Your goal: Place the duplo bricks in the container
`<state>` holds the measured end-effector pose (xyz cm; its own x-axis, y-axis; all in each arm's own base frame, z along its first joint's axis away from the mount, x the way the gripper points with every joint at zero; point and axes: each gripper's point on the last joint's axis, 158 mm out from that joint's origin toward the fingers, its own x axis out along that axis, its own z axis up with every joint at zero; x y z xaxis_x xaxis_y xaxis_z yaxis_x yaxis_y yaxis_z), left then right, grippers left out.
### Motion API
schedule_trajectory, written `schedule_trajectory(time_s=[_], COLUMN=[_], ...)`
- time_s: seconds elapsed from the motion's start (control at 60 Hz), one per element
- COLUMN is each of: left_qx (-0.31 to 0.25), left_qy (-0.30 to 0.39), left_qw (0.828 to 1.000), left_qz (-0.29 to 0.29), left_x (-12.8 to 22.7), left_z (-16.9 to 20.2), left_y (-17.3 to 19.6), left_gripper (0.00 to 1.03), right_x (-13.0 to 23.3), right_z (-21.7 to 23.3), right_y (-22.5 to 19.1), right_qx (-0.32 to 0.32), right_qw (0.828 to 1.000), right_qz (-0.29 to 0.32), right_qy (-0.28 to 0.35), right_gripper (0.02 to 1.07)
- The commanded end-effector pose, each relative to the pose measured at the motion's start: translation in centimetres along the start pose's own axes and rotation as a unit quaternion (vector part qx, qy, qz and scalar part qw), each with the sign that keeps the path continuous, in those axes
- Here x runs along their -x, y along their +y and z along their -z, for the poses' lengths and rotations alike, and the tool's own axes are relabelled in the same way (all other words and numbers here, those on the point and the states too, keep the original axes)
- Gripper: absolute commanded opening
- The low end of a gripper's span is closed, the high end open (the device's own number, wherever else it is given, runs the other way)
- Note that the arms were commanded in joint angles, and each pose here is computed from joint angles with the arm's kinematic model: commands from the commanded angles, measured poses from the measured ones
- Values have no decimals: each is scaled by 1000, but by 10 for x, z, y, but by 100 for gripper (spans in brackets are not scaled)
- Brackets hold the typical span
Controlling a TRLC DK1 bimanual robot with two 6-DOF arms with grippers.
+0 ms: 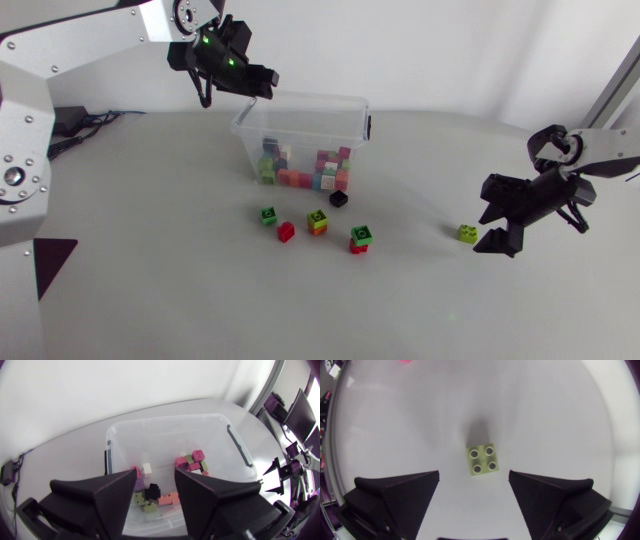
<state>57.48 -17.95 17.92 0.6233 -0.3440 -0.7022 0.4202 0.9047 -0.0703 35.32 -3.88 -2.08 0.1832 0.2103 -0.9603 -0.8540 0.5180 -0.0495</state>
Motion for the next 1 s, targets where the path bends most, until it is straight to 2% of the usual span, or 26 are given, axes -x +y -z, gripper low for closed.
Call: schedule_trajectory(time_s=[0.0,0.05,0.1,0.167,0.267,0.333,0.45,0.583,0.683,0.85,0.983], left_qx=[6,7,7,6,0,-13,-38,-66,-79,-99,-110], left_qy=[-2,-2,-2,-4,-9,-10,-10,-9,4,20,28], left_qw=[1000,1000,1000,1000,1000,1000,999,998,997,995,993], left_qz=[0,0,-1,-3,-4,-7,-6,-2,3,2,3], left_x=[-11,-11,-10,-5,10,27,52,72,78,83,85], left_z=[-2,-2,-3,-4,-7,-5,7,25,42,65,76], left_y=[-2,-2,-2,-2,-1,0,-3,-3,-3,4,5], left_gripper=[61,67,68,78,78,78,78,78,78,78,78], right_x=[-7,-10,-13,-17,-18,-19,-24,-24,-22,-22,-24], right_z=[-5,-7,-9,-10,-13,-14,-13,-11,-9,-6,-7], right_y=[-4,-6,-9,-10,-13,-17,-21,-18,-7,-1,5], right_qx=[24,26,28,34,45,53,55,71,77,88,100], right_qw=[1000,1000,1000,999,999,999,998,997,995,993,991], right_qz=[-3,-5,-5,-7,-7,-5,-13,-26,-57,-75,-84], right_qy=[1,1,1,2,0,0,3,5,9,13,13], right_gripper=[102,102,102,102,102,96,96,78,78,78,64])
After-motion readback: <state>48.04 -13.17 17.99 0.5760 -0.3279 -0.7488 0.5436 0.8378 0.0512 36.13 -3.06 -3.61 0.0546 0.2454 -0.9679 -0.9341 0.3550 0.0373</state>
